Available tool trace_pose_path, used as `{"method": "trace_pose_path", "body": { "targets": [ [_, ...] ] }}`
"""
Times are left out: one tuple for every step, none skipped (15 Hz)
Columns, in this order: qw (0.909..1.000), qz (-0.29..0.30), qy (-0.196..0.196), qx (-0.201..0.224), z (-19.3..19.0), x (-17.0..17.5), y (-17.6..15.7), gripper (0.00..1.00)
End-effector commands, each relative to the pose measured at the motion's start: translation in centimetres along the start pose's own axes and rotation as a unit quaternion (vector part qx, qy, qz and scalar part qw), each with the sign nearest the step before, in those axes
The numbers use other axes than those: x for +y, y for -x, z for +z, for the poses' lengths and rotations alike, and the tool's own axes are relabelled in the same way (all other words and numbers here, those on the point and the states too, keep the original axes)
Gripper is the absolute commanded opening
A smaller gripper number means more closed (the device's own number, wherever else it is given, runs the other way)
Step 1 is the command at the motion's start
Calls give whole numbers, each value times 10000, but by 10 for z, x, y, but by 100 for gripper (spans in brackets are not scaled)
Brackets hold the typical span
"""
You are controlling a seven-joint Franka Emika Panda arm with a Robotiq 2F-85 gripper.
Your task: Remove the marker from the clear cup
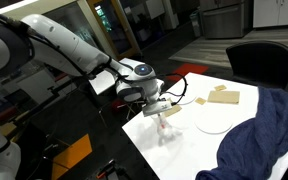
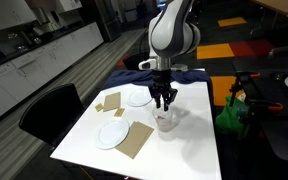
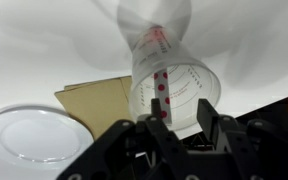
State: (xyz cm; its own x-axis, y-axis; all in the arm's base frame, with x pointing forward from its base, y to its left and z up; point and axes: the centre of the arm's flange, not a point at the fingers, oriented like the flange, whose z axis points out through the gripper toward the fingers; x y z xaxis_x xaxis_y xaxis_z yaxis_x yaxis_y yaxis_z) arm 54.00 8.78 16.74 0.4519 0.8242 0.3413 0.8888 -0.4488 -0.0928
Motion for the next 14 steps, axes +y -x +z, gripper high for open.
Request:
{"method": "trace_pose_path", "body": {
  "targets": [
    [10000, 11, 63, -11, 9, 8, -6, 45],
    [10000, -15, 54, -22, 11, 8, -7, 45],
    [10000, -39, 39, -35, 13, 9, -7, 46],
    [10000, -49, 36, -47, 15, 9, -8, 48],
    [10000, -48, 26, -62, 17, 10, -9, 48],
    [9999, -49, 20, -87, 20, 10, -10, 49],
    [9999, -47, 16, -108, 23, 11, -10, 49],
    [9999, -50, 14, -134, 25, 12, -11, 51],
    [9998, -44, 15, -170, 28, 13, -12, 51],
    [9998, -35, 32, -206, 30, 14, -13, 51],
    [9997, -32, 38, -242, 33, 15, -13, 50],
    [9996, -25, 33, -266, 34, 16, -13, 51],
    [9996, -21, 38, -288, 37, 17, -14, 49],
    [9995, -23, 44, -301, 38, 18, -15, 50]
  ]
}}
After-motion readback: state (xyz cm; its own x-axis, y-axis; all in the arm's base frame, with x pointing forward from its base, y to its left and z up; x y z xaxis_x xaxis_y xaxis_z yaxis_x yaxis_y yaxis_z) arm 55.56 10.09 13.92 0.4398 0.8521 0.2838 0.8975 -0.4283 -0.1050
